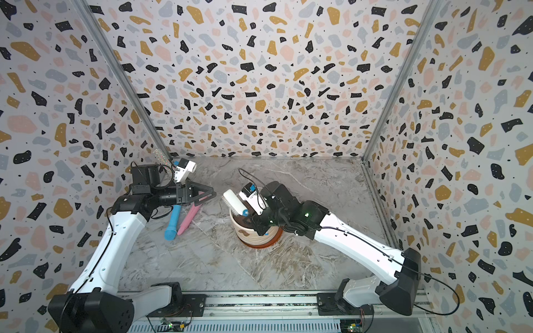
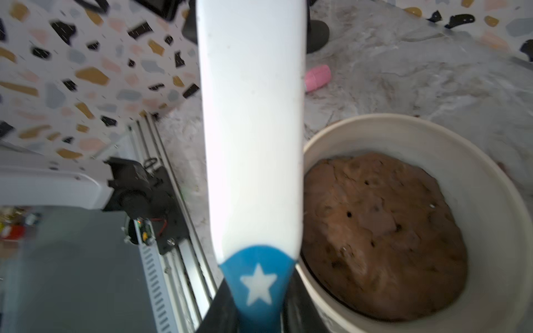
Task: Scrub the dried mud off the ceramic pot
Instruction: Brush off the soil from the pot.
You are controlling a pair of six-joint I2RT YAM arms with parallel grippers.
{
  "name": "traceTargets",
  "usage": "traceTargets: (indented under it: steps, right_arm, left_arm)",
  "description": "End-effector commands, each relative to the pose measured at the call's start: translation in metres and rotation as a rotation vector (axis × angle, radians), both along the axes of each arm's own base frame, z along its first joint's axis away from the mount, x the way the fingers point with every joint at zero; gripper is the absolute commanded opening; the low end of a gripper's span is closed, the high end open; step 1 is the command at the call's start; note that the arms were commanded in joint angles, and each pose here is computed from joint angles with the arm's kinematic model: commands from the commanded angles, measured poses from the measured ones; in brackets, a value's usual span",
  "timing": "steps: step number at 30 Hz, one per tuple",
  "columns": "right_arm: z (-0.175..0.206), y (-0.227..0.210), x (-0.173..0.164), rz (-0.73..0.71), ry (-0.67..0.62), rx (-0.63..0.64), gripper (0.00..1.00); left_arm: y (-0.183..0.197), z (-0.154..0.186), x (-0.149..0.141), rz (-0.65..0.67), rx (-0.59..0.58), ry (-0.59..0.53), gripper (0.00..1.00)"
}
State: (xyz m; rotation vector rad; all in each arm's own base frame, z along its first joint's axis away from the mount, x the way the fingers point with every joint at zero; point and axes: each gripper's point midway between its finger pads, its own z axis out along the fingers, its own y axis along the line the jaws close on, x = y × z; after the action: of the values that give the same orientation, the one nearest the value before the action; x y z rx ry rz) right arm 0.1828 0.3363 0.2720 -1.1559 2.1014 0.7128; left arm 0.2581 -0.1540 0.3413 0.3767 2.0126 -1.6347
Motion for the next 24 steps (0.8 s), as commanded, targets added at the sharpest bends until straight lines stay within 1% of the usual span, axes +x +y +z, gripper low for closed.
traceTargets:
  steps: [1,3,5,7,8,9,12,15,18,21,24]
  right_arm:
    - [-0.038,-0.068,-0.009,0.121,-0.185,-0.426,0.0]
    - [-0.047,-0.083,-0.014,0.186,-0.227,-0.541,0.0]
    - [-0.049,-0.09,-0.02,0.255,-0.243,-0.582,0.0]
    - [-0.048,-0.089,-0.024,0.319,-0.272,-0.576,0.0]
    - [-0.048,-0.082,-0.033,0.382,-0.305,-0.563,0.0]
    - [-0.047,-0.078,-0.036,0.412,-0.34,-0.549,0.0]
    - [-0.044,-0.068,-0.039,0.452,-0.413,-0.54,0.0]
    - [-0.044,-0.057,-0.032,0.43,-0.45,-0.603,0.0]
    - [-0.043,-0.044,-0.02,0.389,-0.519,-0.691,0.0]
    - [-0.036,-0.026,-0.007,0.318,-0.525,-0.718,0.0]
    - [-0.034,-0.013,0.004,0.255,-0.533,-0.75,0.0]
  left_arm:
    - [0.013,-0.023,0.0,0.096,0.217,-0.092,1.0]
    - [0.023,-0.037,0.006,0.148,0.32,-0.103,1.0]
    - [0.031,-0.05,0.013,0.19,0.392,-0.091,1.0]
    - [0.041,-0.062,0.018,0.229,0.477,-0.096,1.0]
    - [0.048,-0.069,0.021,0.252,0.531,-0.098,1.0]
    - [0.055,-0.075,0.024,0.277,0.582,-0.096,1.0]
    - [0.073,-0.093,0.031,0.329,0.712,-0.092,1.0]
    - [0.081,-0.103,0.028,0.309,0.8,-0.113,1.0]
    - [0.091,-0.109,0.026,0.28,0.946,-0.155,1.0]
    - [0.109,-0.116,0.028,0.295,1.069,-0.166,1.0]
    - [0.122,-0.122,0.028,0.312,1.145,-0.149,1.0]
